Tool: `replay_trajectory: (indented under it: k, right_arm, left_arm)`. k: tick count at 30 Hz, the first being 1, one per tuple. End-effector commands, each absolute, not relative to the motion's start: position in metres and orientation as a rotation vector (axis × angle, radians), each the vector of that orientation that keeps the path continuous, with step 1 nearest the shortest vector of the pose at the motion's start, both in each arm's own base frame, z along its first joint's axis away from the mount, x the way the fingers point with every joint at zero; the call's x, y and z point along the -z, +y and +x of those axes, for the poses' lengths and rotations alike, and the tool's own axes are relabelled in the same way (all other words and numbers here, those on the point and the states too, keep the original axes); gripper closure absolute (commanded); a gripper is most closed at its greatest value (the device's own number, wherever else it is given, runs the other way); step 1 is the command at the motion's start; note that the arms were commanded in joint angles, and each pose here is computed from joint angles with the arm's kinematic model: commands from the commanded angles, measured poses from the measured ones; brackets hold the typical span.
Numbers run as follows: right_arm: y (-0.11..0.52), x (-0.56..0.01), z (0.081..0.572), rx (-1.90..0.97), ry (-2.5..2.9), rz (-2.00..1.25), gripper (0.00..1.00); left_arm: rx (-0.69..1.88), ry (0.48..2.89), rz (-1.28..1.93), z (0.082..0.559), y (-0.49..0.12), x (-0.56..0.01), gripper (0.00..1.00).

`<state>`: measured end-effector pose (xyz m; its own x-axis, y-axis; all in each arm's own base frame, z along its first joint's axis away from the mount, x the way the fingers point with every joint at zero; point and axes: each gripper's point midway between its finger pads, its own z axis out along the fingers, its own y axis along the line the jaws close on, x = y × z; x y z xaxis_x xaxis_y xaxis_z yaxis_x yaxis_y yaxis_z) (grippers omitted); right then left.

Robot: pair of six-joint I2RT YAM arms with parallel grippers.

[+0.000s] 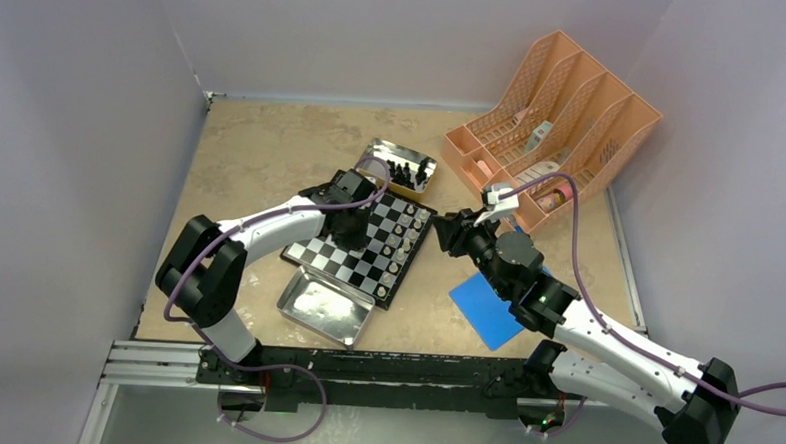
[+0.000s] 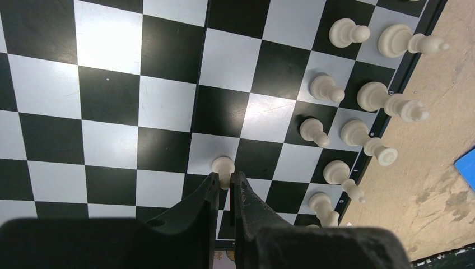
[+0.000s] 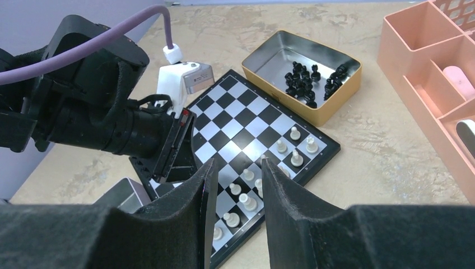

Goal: Set up the chess pieces on the board
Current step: Move the chess piece to the chessboard.

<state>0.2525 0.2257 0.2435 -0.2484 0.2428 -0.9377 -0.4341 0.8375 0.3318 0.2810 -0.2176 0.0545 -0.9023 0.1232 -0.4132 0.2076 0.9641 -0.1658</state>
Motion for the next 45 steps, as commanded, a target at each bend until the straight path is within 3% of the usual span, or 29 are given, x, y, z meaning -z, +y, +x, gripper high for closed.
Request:
replay_trajectory:
  k: [1,28,34,45]
  right_arm:
    - [0.223,-0.256,0.257,-0.641,1.665,-0.112,0.63]
    - [0.219,-0.256,0.256,-0.621,1.666,-0.111,0.62]
    - [0.218,-0.255,0.256,-0.62,1.667,-0.11,0.62]
    - [0.231,-0.26,0.248,-0.69,1.66,-0.178,0.6]
  left_arm:
    - [0.362,2.648,0.255,0.289,-0.232,-0.075,0.89]
    - [0.474,2.654,0.38,0.27,-0.286,-0.072,0.89]
    - [0.461,2.658,0.379,0.27,-0.286,-0.071,0.78]
    - [0.52,2.574,0.316,0.278,-0.283,-0.108,0.69]
